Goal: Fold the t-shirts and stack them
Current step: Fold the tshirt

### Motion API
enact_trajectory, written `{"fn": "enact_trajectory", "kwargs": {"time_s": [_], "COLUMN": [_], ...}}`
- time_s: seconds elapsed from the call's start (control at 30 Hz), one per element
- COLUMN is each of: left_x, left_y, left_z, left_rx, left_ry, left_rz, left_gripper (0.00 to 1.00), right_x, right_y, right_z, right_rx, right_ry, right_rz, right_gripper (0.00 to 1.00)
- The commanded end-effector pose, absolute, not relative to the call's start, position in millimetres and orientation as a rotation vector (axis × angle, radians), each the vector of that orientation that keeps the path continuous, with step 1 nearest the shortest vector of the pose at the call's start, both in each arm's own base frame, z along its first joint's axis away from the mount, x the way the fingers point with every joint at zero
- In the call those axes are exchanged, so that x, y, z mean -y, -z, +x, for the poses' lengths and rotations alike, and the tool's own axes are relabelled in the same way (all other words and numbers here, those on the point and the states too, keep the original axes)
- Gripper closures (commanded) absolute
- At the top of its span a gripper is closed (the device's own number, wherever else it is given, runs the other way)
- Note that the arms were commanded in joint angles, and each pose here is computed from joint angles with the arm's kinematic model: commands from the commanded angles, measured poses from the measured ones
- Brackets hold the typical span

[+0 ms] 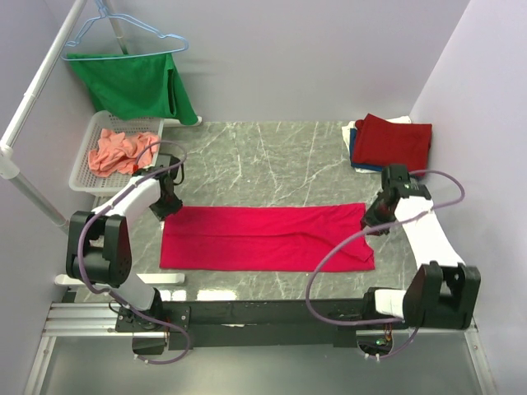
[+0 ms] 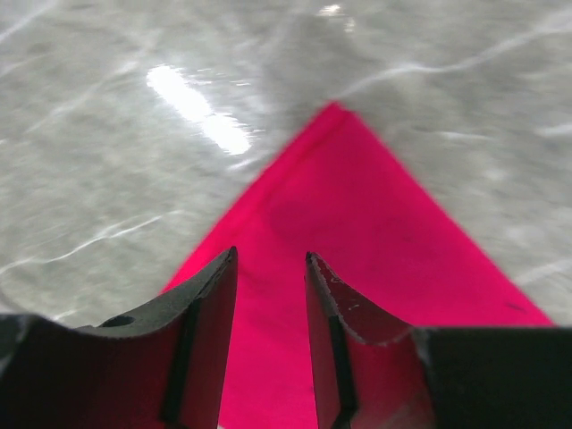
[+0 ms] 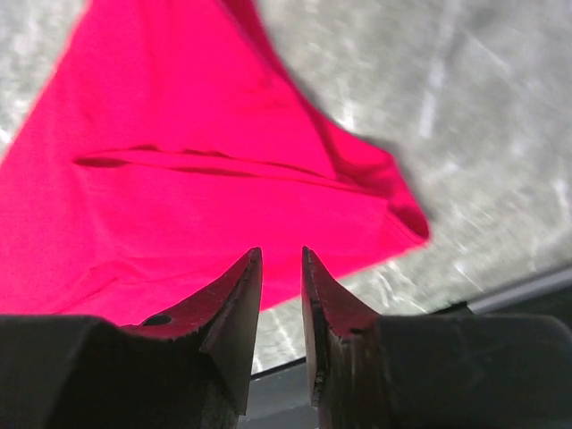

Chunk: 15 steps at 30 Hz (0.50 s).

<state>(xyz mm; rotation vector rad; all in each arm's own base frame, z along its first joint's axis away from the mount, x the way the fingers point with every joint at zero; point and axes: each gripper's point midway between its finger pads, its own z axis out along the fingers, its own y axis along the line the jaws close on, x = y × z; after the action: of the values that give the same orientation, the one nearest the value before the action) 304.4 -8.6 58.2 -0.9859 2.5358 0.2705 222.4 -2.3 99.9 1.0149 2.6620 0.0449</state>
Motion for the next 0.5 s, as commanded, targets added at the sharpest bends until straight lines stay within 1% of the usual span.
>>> {"fn": "enact_trajectory", "kwargs": {"time_s": [0.0,0.17,0.47], "left_x": [34,59,77], "left_y": [-82,-79,-68], "left_z": [341,352,359], "left_rx": [-2.485,-2.531,-2.596], "left_ry": [-0.056,0.028,0.026], "left_rz": [-0.887,-0.799,-0.727], "left_gripper": [0.59,0.59,0.60], "right_x": [-9,-37,-92], "right_y": [-113,-111,-87], "right_z": [262,286,308], "right_rx": [-2.631,-2.655,-2.777], "right_ry": [-0.179,-0.282,-0.279], "right_rz": [0.922,0.835,0.635], "right_gripper": [0.68,0.66,0.65]}}
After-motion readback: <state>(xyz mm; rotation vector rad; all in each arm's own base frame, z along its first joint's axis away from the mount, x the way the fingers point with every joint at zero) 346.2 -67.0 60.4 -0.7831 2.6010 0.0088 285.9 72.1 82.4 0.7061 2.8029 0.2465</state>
